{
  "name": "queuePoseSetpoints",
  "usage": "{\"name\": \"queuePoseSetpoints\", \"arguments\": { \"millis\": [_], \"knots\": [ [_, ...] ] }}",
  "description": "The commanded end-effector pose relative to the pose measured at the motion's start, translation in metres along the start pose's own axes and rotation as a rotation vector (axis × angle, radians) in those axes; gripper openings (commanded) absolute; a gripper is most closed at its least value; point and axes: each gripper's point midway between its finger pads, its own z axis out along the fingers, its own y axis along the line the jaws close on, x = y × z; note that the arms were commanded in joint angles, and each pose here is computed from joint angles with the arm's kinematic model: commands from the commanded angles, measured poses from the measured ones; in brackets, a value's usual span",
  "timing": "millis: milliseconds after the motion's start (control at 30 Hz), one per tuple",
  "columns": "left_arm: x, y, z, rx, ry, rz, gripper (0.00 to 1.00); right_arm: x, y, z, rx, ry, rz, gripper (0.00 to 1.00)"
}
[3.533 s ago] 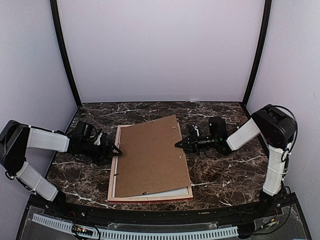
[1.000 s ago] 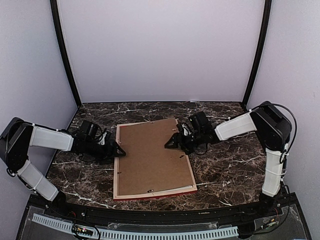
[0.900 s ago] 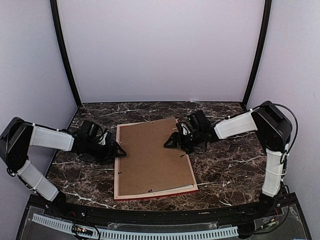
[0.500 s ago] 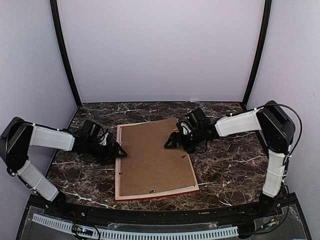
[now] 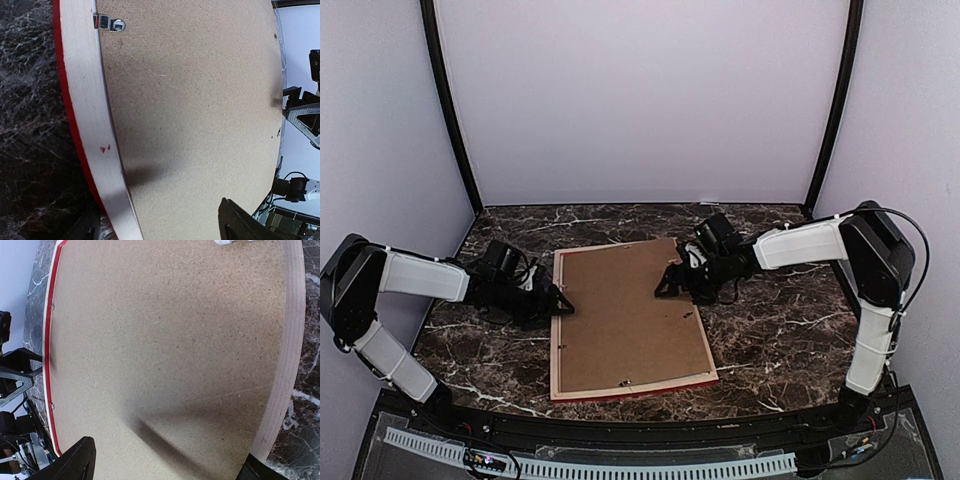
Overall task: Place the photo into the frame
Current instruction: Place the backboard on the frame body.
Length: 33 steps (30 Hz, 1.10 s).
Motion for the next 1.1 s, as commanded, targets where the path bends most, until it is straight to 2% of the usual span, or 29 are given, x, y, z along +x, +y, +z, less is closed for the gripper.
{"name": "queuePoseSetpoints", "arguments": {
  "millis": [0, 700, 1067],
  "knots": [
    [0.003, 0.0, -0.001, -0.016, 0.017, 0.003, 0.84, -0.018, 0.016, -0.018, -0.016, -0.059, -0.055, 0.84],
    [0.002, 0.001, 0.001, -0.021, 0.022, 0.003, 0.84, -0.024, 0.005, -0.021, 0.111, -0.054, -0.104, 0.85],
    [0.003, 0.001, 0.003, -0.018, 0.029, 0.003, 0.84, -0.017, 0.01, -0.006, 0.139, -0.011, -0.142, 0.84]
  ]
}}
